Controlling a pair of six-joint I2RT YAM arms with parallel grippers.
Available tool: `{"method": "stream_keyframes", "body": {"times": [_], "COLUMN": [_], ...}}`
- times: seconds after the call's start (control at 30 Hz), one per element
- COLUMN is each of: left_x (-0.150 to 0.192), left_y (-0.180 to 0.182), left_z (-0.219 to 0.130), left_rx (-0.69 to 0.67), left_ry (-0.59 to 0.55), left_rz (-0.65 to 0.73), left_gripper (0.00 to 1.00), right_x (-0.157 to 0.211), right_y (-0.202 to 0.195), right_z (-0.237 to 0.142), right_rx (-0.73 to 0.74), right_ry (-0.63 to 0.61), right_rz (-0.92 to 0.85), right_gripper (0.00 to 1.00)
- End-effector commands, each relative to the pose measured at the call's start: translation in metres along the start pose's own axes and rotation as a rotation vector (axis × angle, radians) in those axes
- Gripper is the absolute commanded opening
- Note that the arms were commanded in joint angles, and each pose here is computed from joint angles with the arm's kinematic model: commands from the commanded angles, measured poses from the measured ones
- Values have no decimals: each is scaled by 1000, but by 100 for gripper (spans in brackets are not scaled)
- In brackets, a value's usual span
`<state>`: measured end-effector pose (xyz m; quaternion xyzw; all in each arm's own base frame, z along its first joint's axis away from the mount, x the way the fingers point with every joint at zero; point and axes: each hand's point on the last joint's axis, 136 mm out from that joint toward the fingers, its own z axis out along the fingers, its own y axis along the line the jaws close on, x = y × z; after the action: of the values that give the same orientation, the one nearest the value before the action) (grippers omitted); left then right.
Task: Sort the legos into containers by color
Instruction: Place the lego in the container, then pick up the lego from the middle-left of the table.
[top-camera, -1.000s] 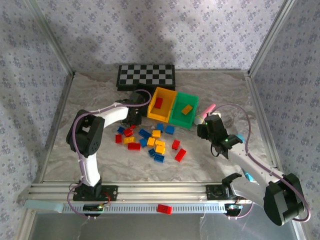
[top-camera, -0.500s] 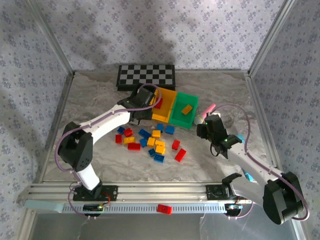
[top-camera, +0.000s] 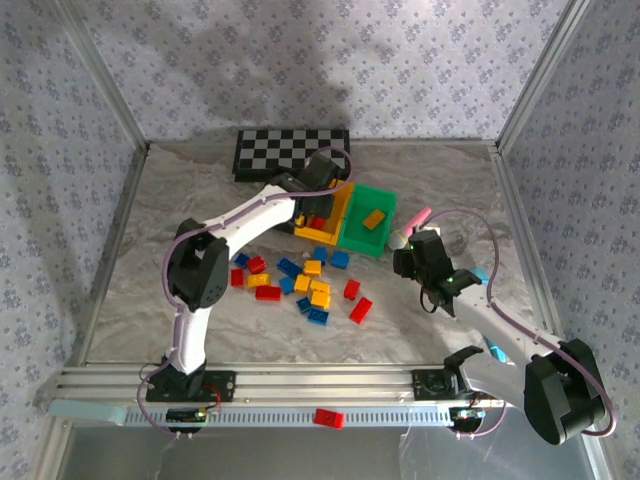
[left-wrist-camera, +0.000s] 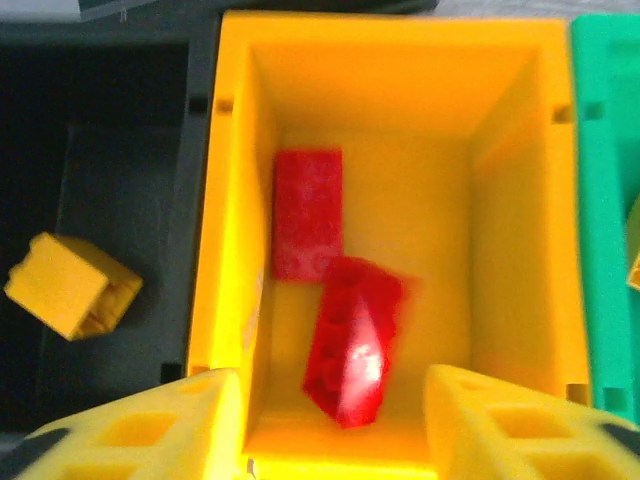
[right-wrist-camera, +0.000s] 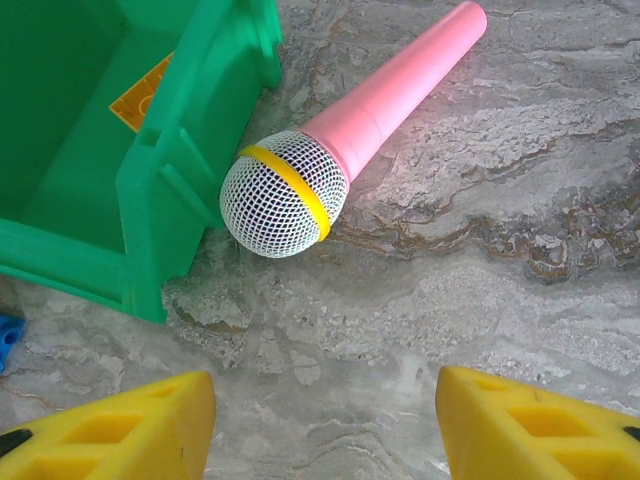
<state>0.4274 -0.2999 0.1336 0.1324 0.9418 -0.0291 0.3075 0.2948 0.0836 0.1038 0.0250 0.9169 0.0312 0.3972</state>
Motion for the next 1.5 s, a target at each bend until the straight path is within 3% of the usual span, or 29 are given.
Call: {"method": "stream_keyframes", "body": {"times": [0.0,0.03,0.2,0.37,0.5,0.77,1.17,1.47], "left_x": [-13,-11,7,54,94,150,178,195], "left_y": [4,5,8,-3,-33,-89,-134,-133], "left_z": [-19,-24,-47,-60,-67,-71,-52,-38], "left_rx": [-8,-6,56,155,291,396,323,219], "left_ry": [-33,-37,-55,21,60,141,270,344], "left_rz": [-7,-9,-21,16,94,225,376,456], "left_gripper": [59,62,62,61,61,61,64,64], "right_x": [1,1,2,4,5,5,5,3], "right_y": [-2,-2,-1,-1,2,1,0,-2], "right_z": [1,1,2,4,4,5,3,-1], "right_rx": [1,2,-6,-6,-18,-16,-16,-20], "right_ry": [1,-1,7,14,15,15,17,4], "right_rz": [12,12,14,17,21,24,33,44], "right_gripper": [62,62,62,62,62,62,63,63]}}
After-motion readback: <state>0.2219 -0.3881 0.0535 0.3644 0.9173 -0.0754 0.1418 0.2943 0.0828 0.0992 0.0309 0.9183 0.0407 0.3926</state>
